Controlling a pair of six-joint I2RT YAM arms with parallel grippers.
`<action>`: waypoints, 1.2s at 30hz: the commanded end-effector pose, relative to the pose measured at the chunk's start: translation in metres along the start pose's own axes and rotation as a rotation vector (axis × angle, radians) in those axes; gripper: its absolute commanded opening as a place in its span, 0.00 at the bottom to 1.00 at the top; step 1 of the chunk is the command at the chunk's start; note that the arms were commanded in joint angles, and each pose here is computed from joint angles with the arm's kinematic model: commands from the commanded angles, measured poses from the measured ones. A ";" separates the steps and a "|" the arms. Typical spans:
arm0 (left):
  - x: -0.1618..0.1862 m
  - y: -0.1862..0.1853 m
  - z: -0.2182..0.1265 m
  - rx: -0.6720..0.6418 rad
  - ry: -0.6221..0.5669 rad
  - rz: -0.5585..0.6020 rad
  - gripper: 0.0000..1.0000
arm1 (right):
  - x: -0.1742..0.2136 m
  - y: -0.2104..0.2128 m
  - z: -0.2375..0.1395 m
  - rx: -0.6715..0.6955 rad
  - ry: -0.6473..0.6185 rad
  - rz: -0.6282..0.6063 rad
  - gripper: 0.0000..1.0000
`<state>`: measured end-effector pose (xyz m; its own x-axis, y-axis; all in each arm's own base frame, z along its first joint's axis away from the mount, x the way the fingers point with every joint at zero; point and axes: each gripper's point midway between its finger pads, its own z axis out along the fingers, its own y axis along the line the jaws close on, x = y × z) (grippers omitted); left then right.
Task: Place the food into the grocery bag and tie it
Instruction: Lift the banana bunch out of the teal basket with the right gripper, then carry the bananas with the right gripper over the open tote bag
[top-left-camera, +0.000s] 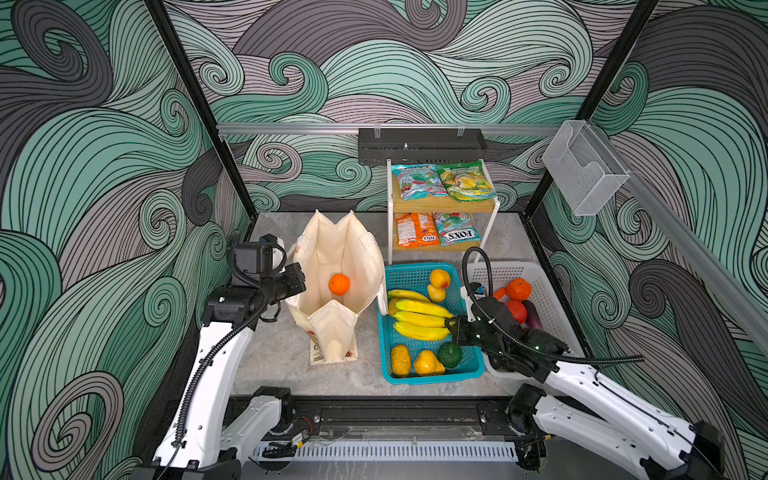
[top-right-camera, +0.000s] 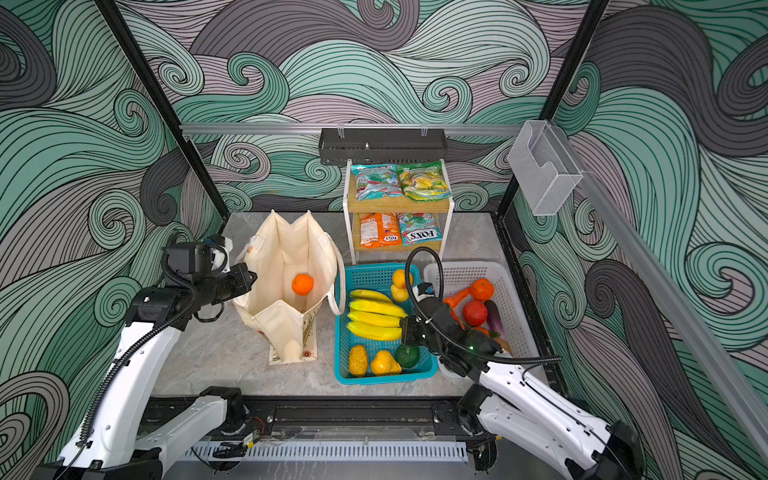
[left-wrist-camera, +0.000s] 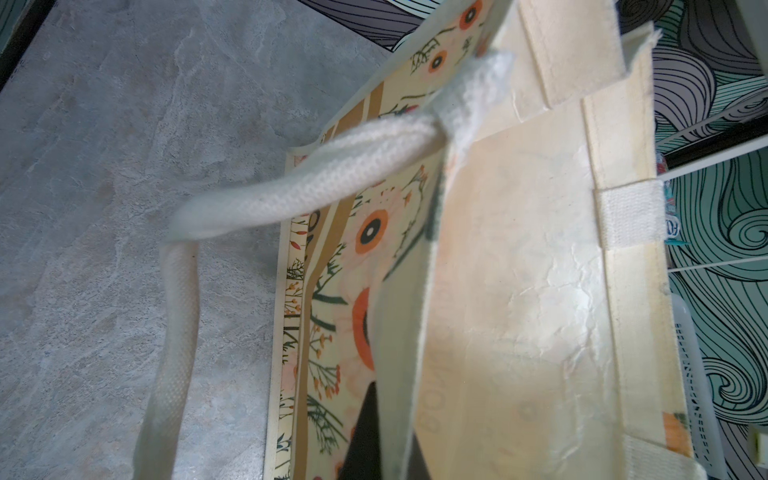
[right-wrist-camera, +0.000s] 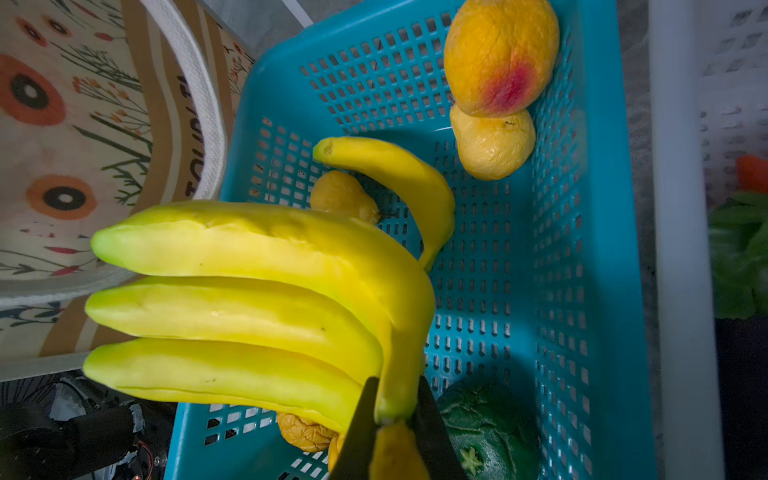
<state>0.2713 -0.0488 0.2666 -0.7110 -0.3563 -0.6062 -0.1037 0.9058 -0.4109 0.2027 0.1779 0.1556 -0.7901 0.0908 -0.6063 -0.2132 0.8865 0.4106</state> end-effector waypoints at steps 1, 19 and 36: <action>-0.017 -0.012 -0.009 0.045 -0.068 0.014 0.00 | -0.018 0.007 -0.008 0.001 -0.046 -0.039 0.00; -0.012 -0.017 -0.008 0.080 -0.049 0.023 0.00 | -0.124 0.068 -0.051 -0.069 -0.176 -0.276 0.00; -0.007 -0.034 0.001 0.167 0.016 0.044 0.00 | -0.183 0.180 -0.026 -0.199 -0.139 -0.618 0.00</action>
<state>0.2739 -0.0686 0.2670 -0.7453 -0.3344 -0.5768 -0.0262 0.8792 -0.4758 0.2968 0.2933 0.3621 -0.4458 -0.2591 -0.8568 -0.6640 0.7376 0.1225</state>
